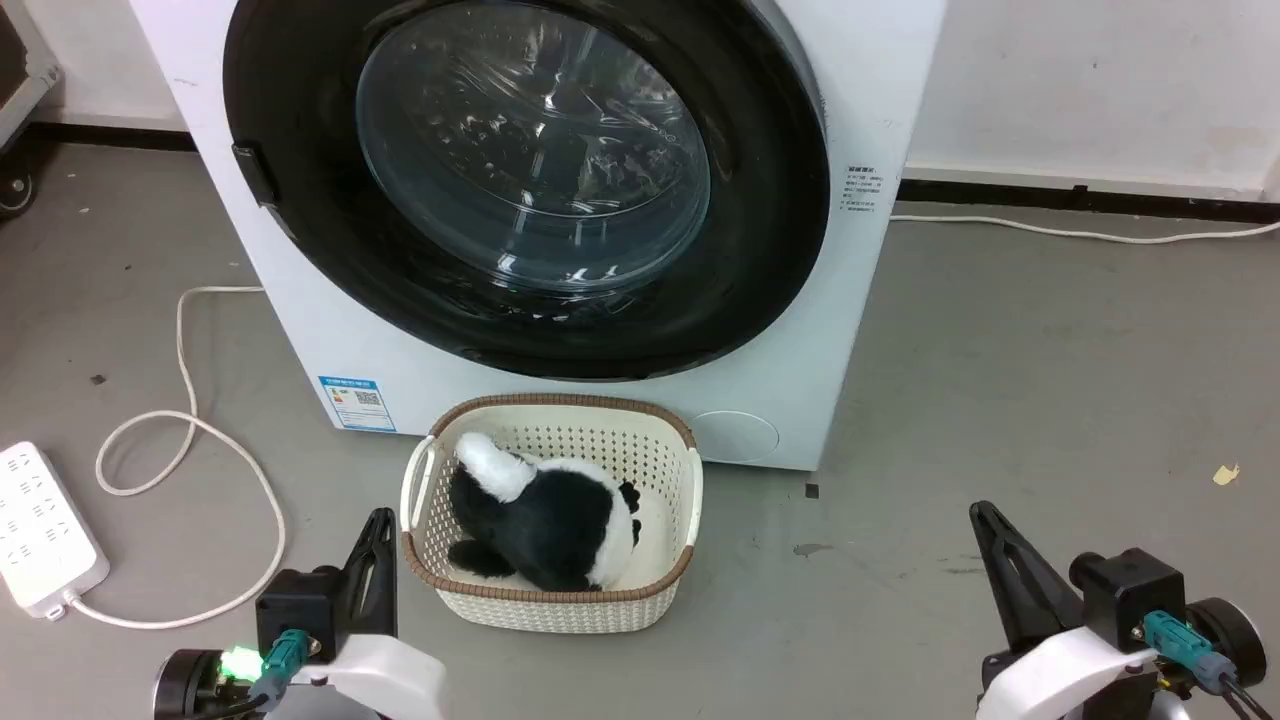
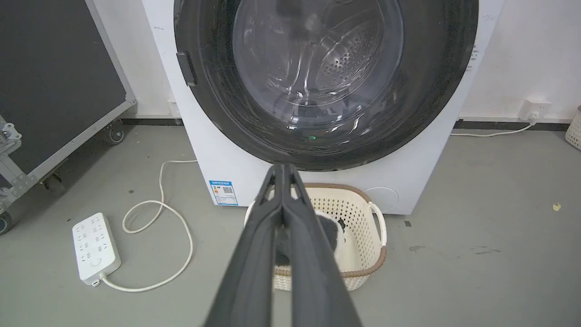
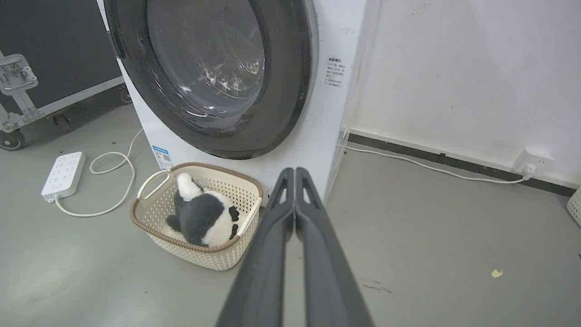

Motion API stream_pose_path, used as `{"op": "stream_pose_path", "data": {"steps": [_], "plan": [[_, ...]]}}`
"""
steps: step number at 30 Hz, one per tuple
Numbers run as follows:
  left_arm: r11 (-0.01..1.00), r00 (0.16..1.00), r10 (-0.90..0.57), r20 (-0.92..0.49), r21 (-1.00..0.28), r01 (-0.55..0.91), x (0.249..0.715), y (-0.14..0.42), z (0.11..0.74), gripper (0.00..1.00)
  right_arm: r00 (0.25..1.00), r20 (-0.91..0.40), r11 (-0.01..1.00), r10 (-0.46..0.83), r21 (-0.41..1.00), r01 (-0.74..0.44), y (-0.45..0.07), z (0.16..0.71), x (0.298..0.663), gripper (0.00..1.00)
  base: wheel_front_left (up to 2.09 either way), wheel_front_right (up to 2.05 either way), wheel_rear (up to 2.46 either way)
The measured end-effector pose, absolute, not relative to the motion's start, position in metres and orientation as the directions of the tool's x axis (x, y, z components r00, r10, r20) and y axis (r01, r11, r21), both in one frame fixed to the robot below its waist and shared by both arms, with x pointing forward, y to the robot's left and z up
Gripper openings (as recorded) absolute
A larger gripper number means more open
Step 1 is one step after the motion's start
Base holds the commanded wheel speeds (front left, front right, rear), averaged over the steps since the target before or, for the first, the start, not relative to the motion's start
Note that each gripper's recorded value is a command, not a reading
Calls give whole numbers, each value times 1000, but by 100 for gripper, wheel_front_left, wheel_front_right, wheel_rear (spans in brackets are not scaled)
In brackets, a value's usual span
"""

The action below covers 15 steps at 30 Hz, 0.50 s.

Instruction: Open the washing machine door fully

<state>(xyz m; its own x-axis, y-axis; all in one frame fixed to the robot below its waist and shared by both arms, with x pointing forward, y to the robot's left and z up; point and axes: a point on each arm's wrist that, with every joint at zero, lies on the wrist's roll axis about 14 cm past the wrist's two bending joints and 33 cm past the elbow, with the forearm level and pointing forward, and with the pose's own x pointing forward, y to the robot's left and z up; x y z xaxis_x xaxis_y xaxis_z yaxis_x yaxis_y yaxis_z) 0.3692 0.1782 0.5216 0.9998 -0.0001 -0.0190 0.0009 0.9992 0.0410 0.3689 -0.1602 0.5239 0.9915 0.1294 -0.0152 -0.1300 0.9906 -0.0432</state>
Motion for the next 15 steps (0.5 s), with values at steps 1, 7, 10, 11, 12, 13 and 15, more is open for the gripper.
{"op": "stream_pose_path", "data": {"steps": [1,7,10,11,12,13,15], "plan": [[999,1000,0,-19,41,1,369,178,522,0,992,-15,991,129,-43,-130,-160,524,369,0,0,0,0],[999,1000,0,-19,41,1,369,178,522,0,991,-15,991,129,-43,-130,-160,524,369,0,0,0,0],[999,1000,0,-19,41,1,369,178,522,0,991,-15,991,129,-43,-130,-160,524,369,0,0,0,0],[999,1000,-1,-19,41,1,369,178,522,0,992,-15,991,129,-43,-130,-160,524,369,0,0,0,0],[999,1000,0,-19,41,1,369,178,522,0,991,-15,991,129,-43,-130,-160,524,369,0,0,0,0],[999,1000,0,-19,41,1,369,178,522,0,991,-15,991,129,-43,-130,-160,524,369,0,0,0,0],[999,1000,0,-19,41,1,369,178,522,0,991,-15,991,129,-43,-130,-160,524,369,0,0,0,0]]}}
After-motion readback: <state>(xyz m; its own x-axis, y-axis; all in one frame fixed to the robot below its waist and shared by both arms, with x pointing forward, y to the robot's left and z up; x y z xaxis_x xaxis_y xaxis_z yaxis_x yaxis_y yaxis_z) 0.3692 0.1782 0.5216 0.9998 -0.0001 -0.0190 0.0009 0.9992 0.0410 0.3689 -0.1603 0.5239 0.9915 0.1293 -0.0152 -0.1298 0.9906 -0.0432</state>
